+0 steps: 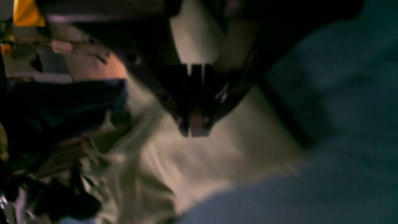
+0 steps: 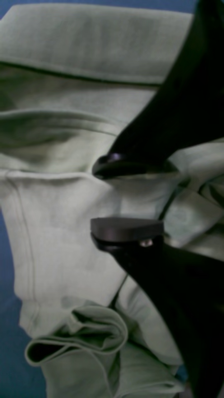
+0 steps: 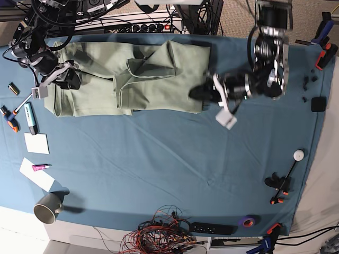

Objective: Fold the T-shirt properly
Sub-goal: 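Release the shirt and move the left gripper to the folded end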

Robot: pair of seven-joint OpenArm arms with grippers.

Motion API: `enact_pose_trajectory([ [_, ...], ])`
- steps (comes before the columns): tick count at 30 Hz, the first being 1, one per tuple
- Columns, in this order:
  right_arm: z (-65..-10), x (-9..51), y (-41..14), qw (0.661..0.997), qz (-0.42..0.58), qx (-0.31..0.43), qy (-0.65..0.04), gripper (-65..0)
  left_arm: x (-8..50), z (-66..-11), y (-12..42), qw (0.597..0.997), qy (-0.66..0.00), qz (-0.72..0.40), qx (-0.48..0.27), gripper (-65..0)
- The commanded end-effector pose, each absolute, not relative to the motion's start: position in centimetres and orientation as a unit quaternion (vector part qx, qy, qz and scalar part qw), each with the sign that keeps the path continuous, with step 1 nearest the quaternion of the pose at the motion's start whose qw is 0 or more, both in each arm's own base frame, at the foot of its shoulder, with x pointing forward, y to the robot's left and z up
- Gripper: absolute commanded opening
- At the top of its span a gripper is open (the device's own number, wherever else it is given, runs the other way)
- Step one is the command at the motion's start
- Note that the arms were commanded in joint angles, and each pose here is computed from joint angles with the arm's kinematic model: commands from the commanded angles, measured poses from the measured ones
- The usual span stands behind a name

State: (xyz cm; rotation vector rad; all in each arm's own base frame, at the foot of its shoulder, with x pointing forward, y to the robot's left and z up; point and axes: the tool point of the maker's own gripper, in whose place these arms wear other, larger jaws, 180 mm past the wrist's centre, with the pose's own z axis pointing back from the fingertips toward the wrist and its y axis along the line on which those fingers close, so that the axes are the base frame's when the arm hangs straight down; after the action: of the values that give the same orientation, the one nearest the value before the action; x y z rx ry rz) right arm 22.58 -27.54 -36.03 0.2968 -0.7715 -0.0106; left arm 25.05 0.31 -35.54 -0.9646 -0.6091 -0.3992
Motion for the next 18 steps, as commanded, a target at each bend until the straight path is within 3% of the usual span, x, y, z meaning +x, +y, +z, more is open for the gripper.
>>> enact_pose_trajectory([
  [1,-34.5,23.5,-27.9,0.905,0.0,0.14,-0.402,-42.3,25.3,-33.8,-0.3,0.802,-0.311,-0.191,-0.472,-65.0],
  [5,-34.5,23.6,-27.9,0.904,0.0,0.14,-0.403,-42.3,24.2,-34.3,-0.9,0.802,-0.304,-0.186,-0.48,-65.0],
  [11,-34.3,23.7,-28.0,0.902,-0.001,0.14,-0.409,-42.3,25.8,-35.9,0.0,0.832,-0.325,-0.166,-0.418,-65.0],
  [18,-34.2,23.8,-28.0,0.9,-0.001,0.14,-0.413,-42.3,23.8,-37.1,-2.6,0.838,-0.291,-0.195,-0.419,-65.0],
])
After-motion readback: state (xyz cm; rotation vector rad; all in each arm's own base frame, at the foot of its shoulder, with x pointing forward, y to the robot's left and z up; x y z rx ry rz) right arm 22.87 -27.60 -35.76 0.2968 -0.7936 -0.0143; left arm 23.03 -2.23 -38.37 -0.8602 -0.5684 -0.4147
